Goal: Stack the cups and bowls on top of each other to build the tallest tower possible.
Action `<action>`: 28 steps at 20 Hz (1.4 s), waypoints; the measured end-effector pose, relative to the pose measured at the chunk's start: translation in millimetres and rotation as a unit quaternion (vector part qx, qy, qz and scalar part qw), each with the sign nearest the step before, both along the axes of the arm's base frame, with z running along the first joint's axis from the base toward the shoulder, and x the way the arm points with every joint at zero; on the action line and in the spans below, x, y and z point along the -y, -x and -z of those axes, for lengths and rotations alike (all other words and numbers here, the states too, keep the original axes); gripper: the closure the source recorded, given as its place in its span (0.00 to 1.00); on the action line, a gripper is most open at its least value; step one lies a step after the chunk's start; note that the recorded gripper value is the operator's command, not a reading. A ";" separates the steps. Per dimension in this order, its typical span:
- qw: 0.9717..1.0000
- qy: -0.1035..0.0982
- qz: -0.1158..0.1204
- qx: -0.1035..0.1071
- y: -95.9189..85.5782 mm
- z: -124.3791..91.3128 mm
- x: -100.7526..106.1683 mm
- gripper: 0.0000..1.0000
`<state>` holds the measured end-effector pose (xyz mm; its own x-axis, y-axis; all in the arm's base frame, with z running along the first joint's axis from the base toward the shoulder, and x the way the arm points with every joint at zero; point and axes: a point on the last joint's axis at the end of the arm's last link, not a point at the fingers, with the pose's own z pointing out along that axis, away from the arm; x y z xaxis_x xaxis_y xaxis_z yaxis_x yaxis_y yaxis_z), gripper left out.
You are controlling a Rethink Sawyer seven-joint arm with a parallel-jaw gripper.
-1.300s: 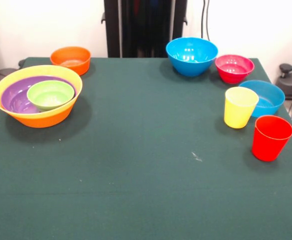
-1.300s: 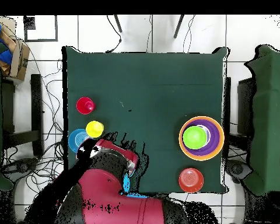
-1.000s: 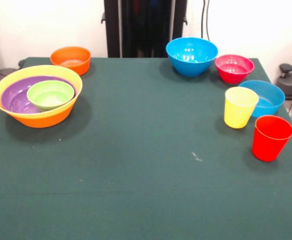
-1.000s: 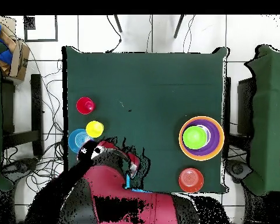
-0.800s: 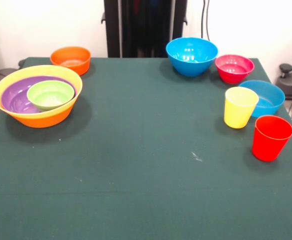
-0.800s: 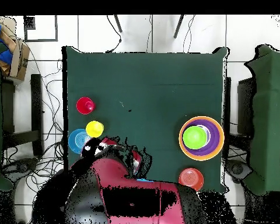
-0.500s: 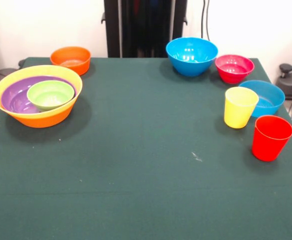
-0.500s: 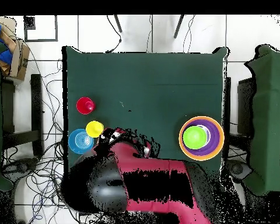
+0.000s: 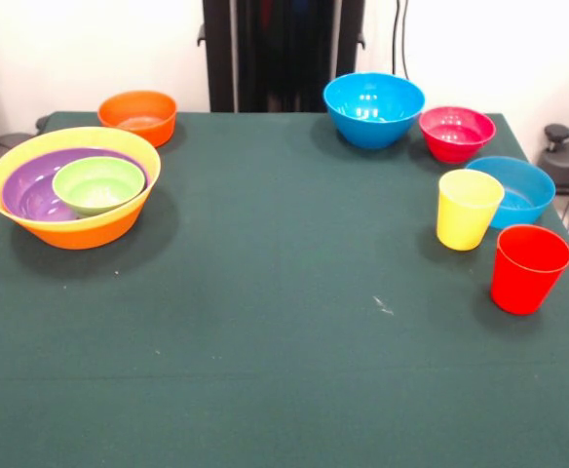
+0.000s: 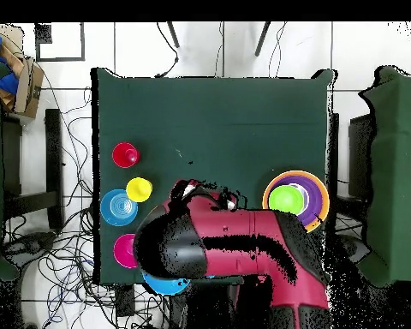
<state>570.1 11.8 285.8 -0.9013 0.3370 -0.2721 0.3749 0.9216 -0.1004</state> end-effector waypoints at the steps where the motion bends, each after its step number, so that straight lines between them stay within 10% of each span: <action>1: 1.000 0.001 -0.003 -0.002 0.2 3.9 0.4 0.00; 12: 0.998 -0.002 -0.059 -0.022 0.6 76.6 -15.0 0.00; 19: 0.993 -0.001 -0.120 0.007 -5.5 125.2 -38.5 0.00; 28: 0.990 -0.003 -0.141 0.021 -7.0 162.6 -51.5 0.00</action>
